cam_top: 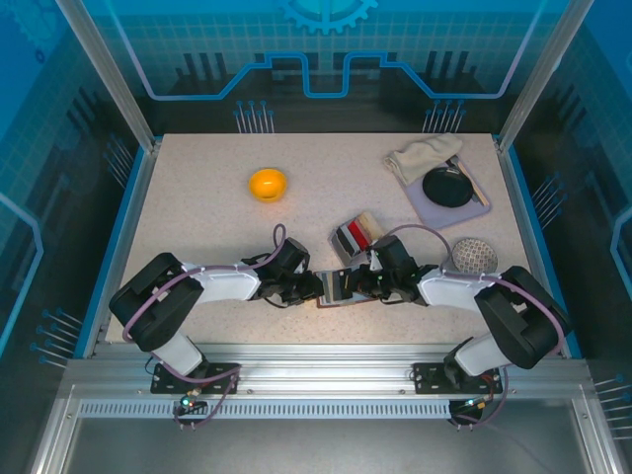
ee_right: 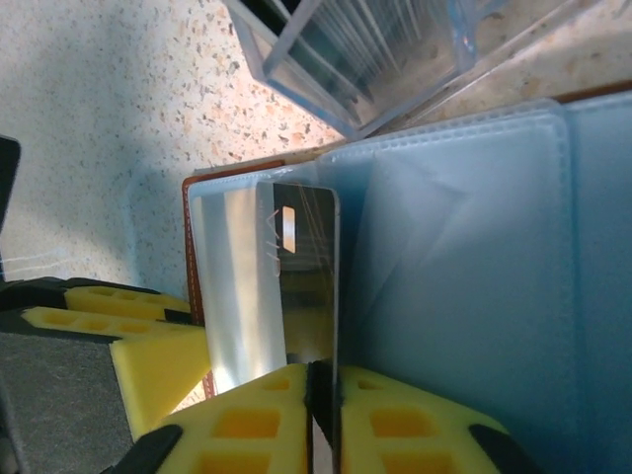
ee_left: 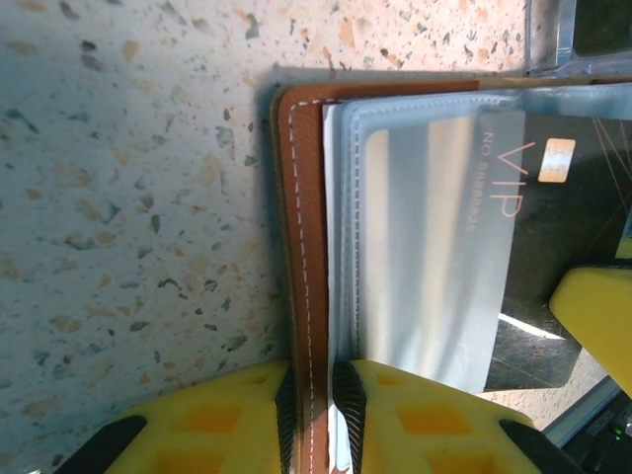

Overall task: Put the credit cards into the card holder
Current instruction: Insert the credit card into the card slot.

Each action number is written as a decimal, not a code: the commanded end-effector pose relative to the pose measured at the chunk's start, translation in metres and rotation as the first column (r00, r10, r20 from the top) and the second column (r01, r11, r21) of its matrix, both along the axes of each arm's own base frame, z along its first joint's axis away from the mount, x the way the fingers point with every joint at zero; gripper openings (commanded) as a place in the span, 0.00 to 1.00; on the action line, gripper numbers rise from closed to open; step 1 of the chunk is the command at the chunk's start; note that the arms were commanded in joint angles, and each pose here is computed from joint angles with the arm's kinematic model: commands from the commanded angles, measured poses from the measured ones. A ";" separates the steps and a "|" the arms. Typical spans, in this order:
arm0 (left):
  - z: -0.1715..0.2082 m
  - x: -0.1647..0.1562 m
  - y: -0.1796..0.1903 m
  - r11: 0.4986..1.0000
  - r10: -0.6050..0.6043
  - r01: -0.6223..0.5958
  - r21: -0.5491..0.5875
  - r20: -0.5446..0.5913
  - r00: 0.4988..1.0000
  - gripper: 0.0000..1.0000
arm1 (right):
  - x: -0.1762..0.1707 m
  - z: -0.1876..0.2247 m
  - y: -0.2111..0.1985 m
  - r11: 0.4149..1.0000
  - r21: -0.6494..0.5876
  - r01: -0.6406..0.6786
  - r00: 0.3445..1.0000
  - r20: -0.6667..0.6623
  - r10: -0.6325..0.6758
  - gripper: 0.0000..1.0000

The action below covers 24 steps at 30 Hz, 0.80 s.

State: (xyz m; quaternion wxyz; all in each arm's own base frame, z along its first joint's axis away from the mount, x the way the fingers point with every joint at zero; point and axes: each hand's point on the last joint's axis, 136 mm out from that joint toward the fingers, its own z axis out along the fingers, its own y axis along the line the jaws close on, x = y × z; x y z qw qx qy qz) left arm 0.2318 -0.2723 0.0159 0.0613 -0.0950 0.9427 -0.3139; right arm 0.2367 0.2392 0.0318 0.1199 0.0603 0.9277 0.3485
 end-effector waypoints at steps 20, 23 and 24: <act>-0.009 -0.004 0.001 0.999 -0.013 0.014 0.037 -0.028 1.000 0.24 | 0.009 -0.006 -0.008 0.975 -0.193 -0.110 0.994 -0.030 0.107 0.33; -0.009 -0.003 0.001 0.999 -0.015 0.016 0.039 -0.026 1.000 0.23 | 0.011 -0.007 -0.009 0.971 -0.210 -0.116 0.993 -0.028 0.112 0.35; -0.009 -0.003 0.002 0.999 -0.017 0.018 0.040 -0.026 1.000 0.23 | 0.012 -0.007 -0.008 0.969 -0.213 -0.124 0.992 -0.030 0.120 0.35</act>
